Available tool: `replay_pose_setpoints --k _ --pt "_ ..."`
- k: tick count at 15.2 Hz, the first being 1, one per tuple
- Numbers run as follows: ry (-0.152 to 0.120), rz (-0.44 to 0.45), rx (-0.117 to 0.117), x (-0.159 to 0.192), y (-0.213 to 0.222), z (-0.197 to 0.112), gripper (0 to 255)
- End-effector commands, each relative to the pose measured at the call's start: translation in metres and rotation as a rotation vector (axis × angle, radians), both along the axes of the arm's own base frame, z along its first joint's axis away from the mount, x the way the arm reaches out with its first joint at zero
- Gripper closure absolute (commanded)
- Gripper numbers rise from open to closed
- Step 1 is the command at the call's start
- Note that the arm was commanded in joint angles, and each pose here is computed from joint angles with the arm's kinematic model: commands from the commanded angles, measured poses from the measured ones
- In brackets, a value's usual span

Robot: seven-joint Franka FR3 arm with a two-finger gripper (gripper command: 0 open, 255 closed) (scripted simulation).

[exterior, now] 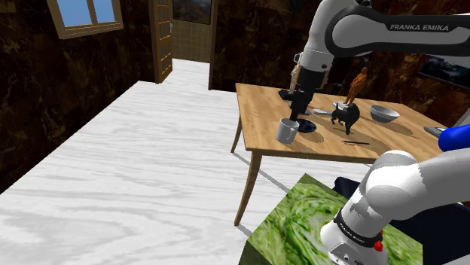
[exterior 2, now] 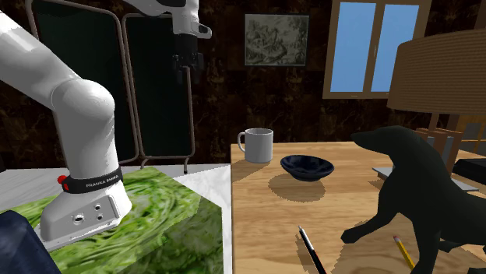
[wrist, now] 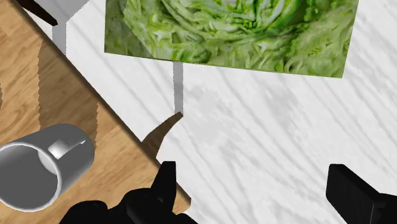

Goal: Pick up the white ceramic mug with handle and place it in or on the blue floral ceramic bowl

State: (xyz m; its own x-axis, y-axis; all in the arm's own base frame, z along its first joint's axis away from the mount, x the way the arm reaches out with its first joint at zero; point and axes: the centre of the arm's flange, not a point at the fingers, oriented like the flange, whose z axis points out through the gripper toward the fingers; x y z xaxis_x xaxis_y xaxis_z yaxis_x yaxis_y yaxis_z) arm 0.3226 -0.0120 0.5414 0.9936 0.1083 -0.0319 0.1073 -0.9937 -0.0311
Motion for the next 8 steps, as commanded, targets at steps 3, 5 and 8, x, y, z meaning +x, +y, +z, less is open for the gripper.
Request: replay_pose_setpoints --k 3,5,8 --pt "-0.006 0.008 0.000 0.006 -0.022 -0.012 0" --pt "-0.013 0.016 -0.001 0.012 -0.045 -0.024 0" --pt "-0.022 0.027 -0.002 0.022 -0.078 -0.041 0"
